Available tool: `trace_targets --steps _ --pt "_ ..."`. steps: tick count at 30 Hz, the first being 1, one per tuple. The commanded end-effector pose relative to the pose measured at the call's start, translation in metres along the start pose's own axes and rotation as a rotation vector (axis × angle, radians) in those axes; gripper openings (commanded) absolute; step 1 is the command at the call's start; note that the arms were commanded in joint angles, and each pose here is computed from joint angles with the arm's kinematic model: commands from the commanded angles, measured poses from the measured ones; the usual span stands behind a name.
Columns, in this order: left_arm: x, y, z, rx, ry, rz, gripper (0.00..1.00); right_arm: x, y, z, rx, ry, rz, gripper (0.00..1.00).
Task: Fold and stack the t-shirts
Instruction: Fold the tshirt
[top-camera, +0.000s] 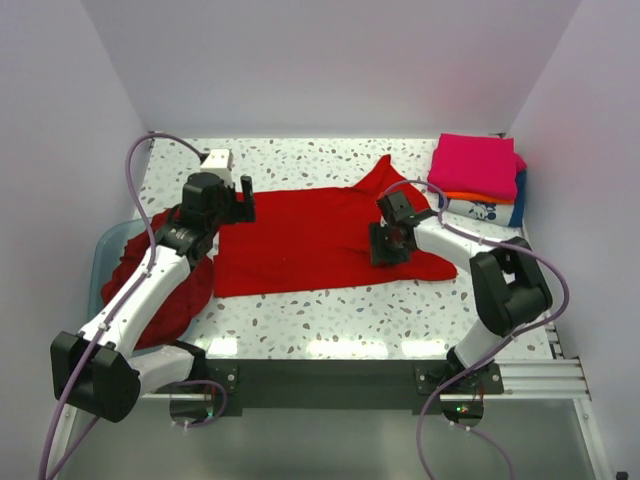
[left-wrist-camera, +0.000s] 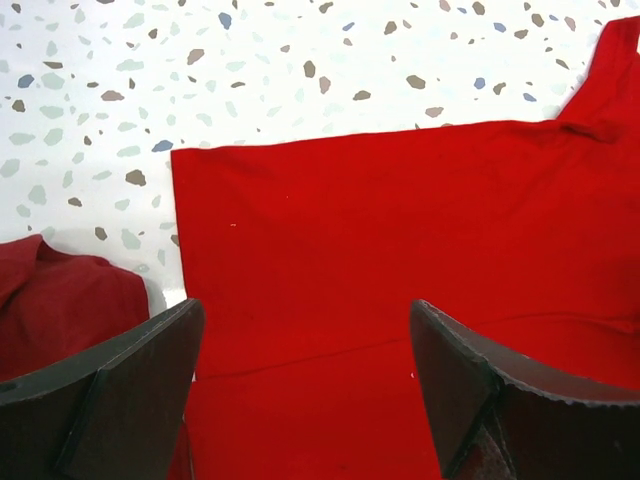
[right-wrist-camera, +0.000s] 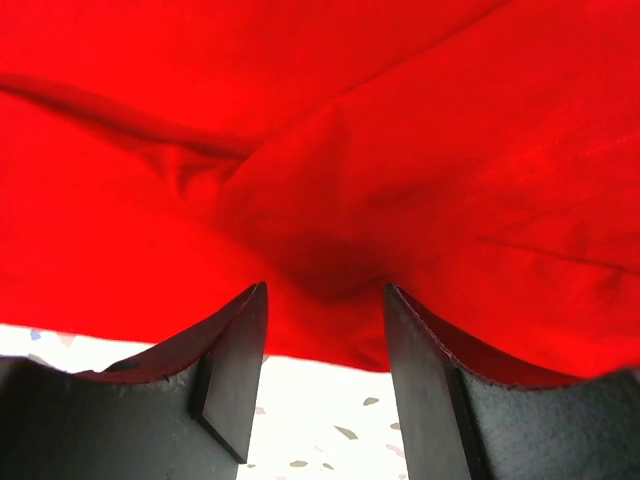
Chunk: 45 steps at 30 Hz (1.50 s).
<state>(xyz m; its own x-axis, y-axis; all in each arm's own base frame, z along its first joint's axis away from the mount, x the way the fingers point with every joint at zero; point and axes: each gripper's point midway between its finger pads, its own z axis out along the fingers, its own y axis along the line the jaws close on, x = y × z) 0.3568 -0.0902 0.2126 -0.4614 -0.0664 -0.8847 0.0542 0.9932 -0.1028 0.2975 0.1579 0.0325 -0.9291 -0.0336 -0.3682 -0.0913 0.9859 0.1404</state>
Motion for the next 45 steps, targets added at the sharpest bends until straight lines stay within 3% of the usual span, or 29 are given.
trace_targets --steps 1,13,28,42,45 --pt "-0.012 -0.008 0.002 0.034 -0.044 -0.015 0.88 -0.021 0.004 0.003 0.018 -0.057 0.004 0.53" --pt "-0.008 -0.009 0.006 0.036 -0.028 -0.011 0.89 -0.024 -0.004 0.009 0.079 -0.074 -0.003 0.36" --pt "-0.004 -0.010 0.009 0.043 -0.010 -0.006 0.89 -0.050 0.005 0.000 0.087 -0.101 -0.039 0.05" --pt "0.005 -0.010 0.017 0.037 0.027 0.005 0.89 -0.091 0.014 0.019 0.164 -0.085 -0.095 0.08" --pt "0.007 -0.010 0.019 0.037 0.037 0.006 0.90 -0.097 0.012 0.020 0.190 -0.091 -0.094 0.15"
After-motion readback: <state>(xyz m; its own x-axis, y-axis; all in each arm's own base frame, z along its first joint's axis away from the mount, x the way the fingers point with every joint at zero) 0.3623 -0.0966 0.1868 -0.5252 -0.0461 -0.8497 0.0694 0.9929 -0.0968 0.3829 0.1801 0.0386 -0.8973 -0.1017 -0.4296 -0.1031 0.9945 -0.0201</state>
